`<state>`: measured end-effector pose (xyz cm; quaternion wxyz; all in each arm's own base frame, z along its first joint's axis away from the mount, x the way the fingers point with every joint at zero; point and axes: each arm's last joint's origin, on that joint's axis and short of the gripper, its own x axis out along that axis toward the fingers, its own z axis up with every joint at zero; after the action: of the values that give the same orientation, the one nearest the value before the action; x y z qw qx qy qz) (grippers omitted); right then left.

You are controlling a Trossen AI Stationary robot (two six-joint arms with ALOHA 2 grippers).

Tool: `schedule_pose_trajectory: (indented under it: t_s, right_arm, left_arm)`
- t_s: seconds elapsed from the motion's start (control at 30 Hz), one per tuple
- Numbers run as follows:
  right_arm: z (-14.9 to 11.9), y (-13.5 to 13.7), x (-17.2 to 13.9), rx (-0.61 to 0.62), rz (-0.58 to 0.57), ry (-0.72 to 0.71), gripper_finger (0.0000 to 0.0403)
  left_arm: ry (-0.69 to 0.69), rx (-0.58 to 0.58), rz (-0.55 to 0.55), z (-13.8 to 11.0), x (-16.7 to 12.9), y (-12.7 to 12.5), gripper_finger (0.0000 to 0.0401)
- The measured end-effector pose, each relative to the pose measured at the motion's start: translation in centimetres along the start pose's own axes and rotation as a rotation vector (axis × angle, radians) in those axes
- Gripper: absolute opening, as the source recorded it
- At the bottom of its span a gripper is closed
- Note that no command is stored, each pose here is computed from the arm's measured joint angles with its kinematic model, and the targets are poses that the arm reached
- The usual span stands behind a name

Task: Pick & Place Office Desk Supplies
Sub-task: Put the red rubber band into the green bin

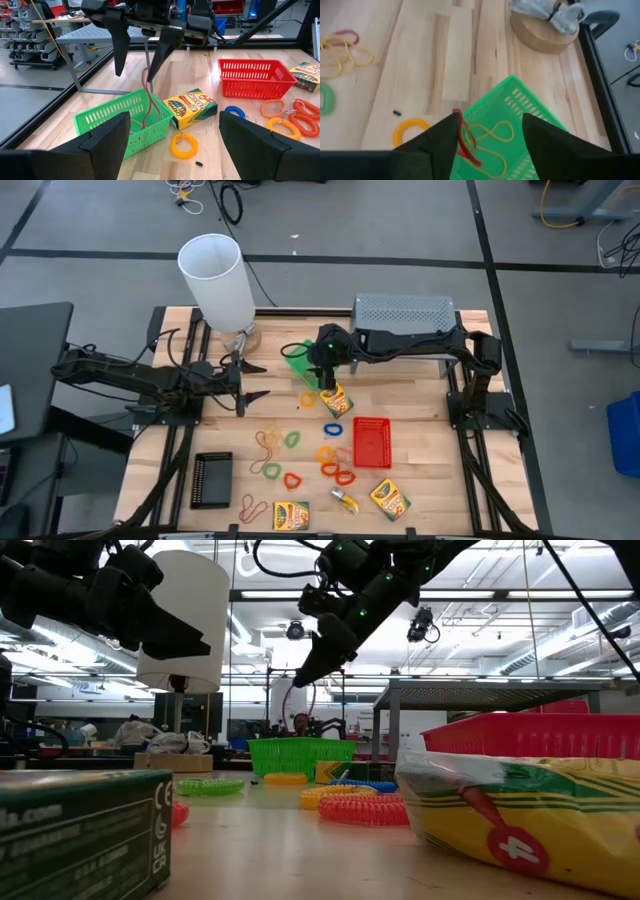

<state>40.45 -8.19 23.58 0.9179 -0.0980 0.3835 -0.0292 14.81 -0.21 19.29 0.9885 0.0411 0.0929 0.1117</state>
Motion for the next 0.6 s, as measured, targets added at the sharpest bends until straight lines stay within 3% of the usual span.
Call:
schedule_pose_trajectory:
  t_s: [0.33, 0.6]
  right_arm:
    - [-1.1, -0.2, 0.0, -0.027, 0.008, 0.106, 0.0235]
    - [-1.4, 0.0, -0.1, -0.191, 0.033, 0.130, 0.0235]
  left_arm:
    - [-0.001, 0.000, 0.000, 0.0, 0.0, 0.0, 0.0311]
    - [-0.014, -0.004, -0.029, 0.1, 0.0, -0.1, 0.0311]
